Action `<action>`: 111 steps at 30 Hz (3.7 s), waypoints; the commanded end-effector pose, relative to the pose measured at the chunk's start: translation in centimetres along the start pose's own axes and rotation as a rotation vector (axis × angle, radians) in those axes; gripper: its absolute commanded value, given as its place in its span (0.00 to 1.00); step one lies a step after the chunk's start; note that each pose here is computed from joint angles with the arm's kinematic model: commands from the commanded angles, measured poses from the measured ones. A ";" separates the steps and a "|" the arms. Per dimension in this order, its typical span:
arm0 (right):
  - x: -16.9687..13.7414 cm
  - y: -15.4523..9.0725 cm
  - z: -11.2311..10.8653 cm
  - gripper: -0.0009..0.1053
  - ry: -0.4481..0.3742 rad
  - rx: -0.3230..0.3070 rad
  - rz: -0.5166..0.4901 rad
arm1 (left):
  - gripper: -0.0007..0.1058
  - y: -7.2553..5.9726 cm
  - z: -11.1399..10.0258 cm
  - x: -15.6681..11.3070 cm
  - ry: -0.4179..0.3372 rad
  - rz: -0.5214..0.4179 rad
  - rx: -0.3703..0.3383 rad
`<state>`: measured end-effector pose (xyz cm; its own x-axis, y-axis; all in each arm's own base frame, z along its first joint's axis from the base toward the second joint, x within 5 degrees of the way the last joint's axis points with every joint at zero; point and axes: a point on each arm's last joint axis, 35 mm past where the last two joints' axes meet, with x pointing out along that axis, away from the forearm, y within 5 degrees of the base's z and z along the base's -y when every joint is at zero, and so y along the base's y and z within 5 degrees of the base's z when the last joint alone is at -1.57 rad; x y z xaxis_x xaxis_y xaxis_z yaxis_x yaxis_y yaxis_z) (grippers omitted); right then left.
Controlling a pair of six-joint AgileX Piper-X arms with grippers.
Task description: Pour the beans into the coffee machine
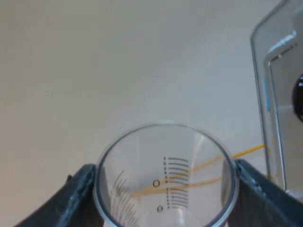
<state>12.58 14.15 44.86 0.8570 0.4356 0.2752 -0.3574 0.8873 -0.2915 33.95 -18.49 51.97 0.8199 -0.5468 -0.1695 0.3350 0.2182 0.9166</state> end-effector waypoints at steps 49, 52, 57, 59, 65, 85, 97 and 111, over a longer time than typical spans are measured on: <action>0.6 14.0 -4.4 0.74 0.207 0.128 0.568 | 0.01 -8.5 -17.8 -20.1 0.357 0.289 -1.417; 0.6 15.2 -6.2 0.74 0.257 0.096 0.585 | 0.01 -11.6 -19.3 -19.4 0.379 0.275 -1.454; 0.1 16.2 -8.8 0.74 0.319 0.057 0.606 | 0.01 -15.5 -20.9 -18.6 0.408 0.252 -1.478; -0.3 16.5 -9.6 0.74 0.341 0.043 0.614 | 0.01 -16.8 -21.4 -18.3 0.405 0.253 -1.474; -1.1 17.1 -12.1 0.74 0.391 0.011 0.631 | 0.01 -20.6 -22.7 -17.8 0.362 0.290 -1.434; 0.6 21.7 -16.6 0.74 0.354 0.093 0.602 | 0.01 -25.6 -27.2 -15.1 0.405 0.370 -1.411; 1.1 21.4 -17.2 0.74 0.369 0.085 0.558 | 0.01 -27.9 -29.1 -13.9 0.466 0.321 -1.454; 1.3 21.2 -17.3 0.74 0.373 0.095 0.550 | 0.57 -29.2 -29.8 -13.4 0.504 0.289 -1.479</action>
<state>12.30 30.92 22.83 0.6001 0.7613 -0.2456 -0.7994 0.5600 -0.2174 26.87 6.51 16.71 0.8935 -0.0984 -0.4381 0.0334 0.9876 -0.1536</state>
